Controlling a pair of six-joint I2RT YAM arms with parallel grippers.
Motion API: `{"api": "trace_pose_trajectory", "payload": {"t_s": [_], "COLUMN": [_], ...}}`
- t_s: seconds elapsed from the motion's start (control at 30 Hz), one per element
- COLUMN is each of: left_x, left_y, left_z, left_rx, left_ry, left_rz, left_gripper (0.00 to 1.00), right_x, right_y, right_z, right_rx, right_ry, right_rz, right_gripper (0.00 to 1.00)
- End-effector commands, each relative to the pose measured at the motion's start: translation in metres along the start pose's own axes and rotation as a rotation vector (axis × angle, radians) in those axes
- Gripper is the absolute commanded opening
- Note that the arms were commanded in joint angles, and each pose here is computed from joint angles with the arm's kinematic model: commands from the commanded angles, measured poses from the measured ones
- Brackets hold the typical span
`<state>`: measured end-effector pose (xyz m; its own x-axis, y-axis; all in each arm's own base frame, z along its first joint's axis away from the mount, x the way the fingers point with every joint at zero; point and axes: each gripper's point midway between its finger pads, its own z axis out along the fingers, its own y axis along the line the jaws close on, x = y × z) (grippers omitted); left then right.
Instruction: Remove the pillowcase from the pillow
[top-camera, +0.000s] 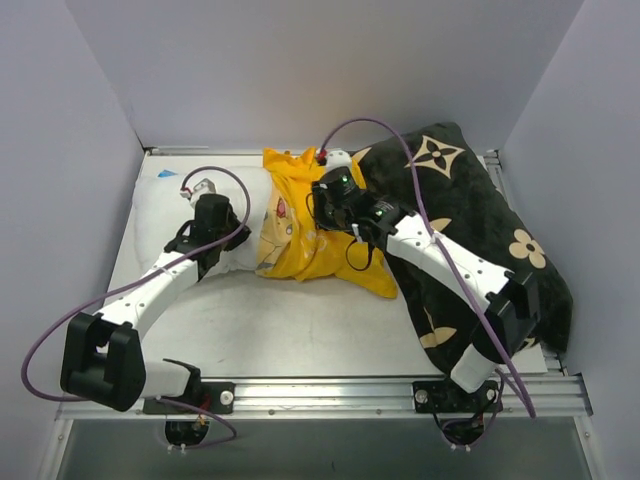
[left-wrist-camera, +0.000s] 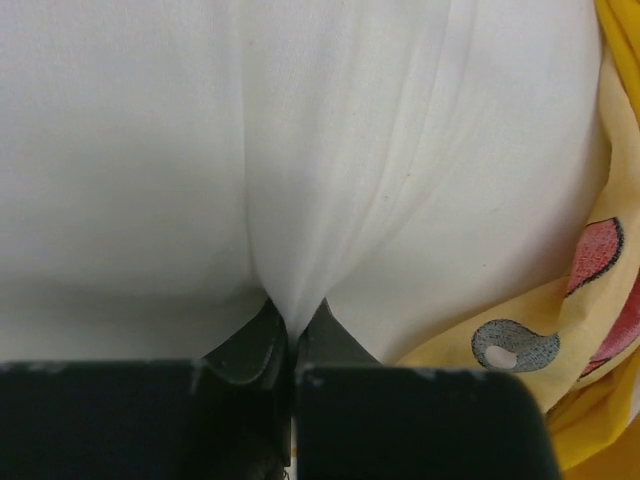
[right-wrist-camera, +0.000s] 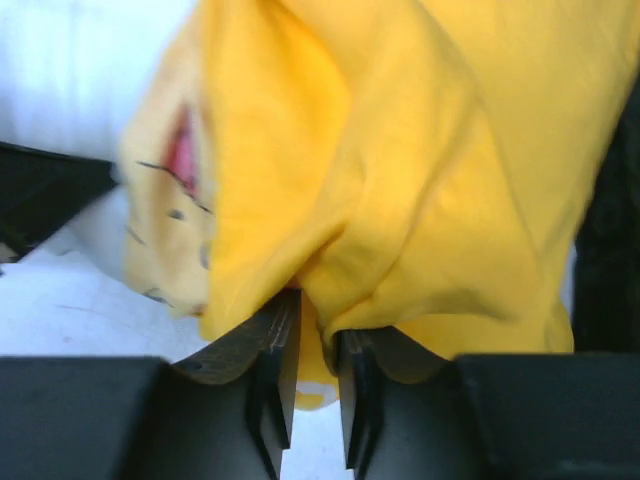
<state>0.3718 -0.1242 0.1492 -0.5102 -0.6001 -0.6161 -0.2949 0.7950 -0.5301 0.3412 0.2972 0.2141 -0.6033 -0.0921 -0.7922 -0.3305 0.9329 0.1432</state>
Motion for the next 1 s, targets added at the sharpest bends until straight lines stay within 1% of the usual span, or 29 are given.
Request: {"api": "trace_pose_trajectory", "payload": {"t_s": [0.0,0.03,0.07,0.1,0.13,0.17,0.2,0.3,0.33,0.4,0.43,0.5,0.6,0.7,0.73,0.8,0.83,0.87,0.9,0.93,0.97], "left_x": [-0.023,-0.03,-0.036,-0.044,-0.055,-0.062,-0.067,-0.079,-0.08,-0.084,-0.084,-0.086,-0.087,-0.09,-0.092,-0.092,-0.095,-0.096,-0.096,-0.099,-0.1], "left_y": [0.004,0.006,0.007,0.009,0.016,0.013,0.013,0.01,0.009,0.01,0.009,0.007,0.005,0.006,0.006,0.009,0.012,0.013,0.017,0.022,0.026], "left_z": [-0.011,-0.014,-0.019,-0.024,-0.026,-0.03,-0.032,-0.036,-0.036,-0.035,-0.035,-0.035,-0.035,-0.037,-0.038,-0.037,-0.036,-0.036,-0.033,-0.032,-0.029], "left_rx": [-0.04,-0.051,-0.063,-0.075,-0.095,-0.092,-0.088,-0.07,-0.069,-0.069,-0.06,-0.055,-0.048,-0.055,-0.053,-0.06,-0.067,-0.072,-0.083,-0.094,-0.105], "left_ry": [-0.064,-0.082,-0.093,-0.11,-0.123,-0.128,-0.129,-0.142,-0.142,-0.142,-0.137,-0.137,-0.133,-0.141,-0.146,-0.146,-0.15,-0.151,-0.148,-0.151,-0.15], "left_rz": [-0.013,-0.017,-0.015,-0.016,-0.032,-0.038,-0.043,-0.055,-0.053,-0.056,-0.057,-0.059,-0.054,-0.049,-0.051,-0.054,-0.059,-0.059,-0.06,-0.065,-0.068], "left_gripper": [0.0,0.0,0.0,0.0,0.0,0.0,0.0,0.0,0.0,0.0,0.0,0.0,0.0,0.0,0.0,0.0,0.0,0.0,0.0,0.0,0.0], "right_x": [-0.008,-0.003,-0.006,0.011,0.016,0.009,0.033,0.046,0.071,0.081,0.103,0.117,0.141,0.156,0.151,0.151,0.153,0.15,0.146,0.141,0.133], "right_y": [0.053,0.05,0.045,0.036,0.031,0.021,0.006,-0.018,-0.031,-0.041,-0.047,-0.045,-0.044,-0.051,-0.053,-0.054,-0.054,-0.053,-0.05,-0.052,-0.059], "right_z": [-0.007,-0.008,-0.018,-0.018,-0.023,-0.038,-0.037,-0.057,-0.052,-0.059,-0.052,-0.05,-0.033,-0.015,-0.009,0.005,0.01,0.011,0.011,0.007,0.004], "right_rx": [-0.161,-0.136,-0.117,-0.1,-0.091,-0.064,-0.026,0.023,0.053,0.054,0.052,0.012,-0.013,0.043,0.073,0.097,0.101,0.105,0.103,0.113,0.164], "right_ry": [0.04,0.043,0.02,0.051,0.053,0.01,0.048,0.004,0.033,0.003,0.015,0.024,0.044,0.091,0.067,0.086,0.096,0.09,0.078,0.068,0.038], "right_rz": [-0.122,-0.145,-0.154,-0.159,-0.156,-0.137,-0.142,-0.091,-0.093,-0.064,-0.068,-0.068,-0.068,-0.075,-0.067,-0.06,-0.061,-0.056,-0.048,-0.038,-0.014], "right_gripper": [0.24,0.35,0.53,0.58,0.62,0.68,0.71,0.77,0.79,0.8,0.82,0.83,0.84,0.84,0.84,0.79,0.69,0.62,0.49,0.19,0.07]}}
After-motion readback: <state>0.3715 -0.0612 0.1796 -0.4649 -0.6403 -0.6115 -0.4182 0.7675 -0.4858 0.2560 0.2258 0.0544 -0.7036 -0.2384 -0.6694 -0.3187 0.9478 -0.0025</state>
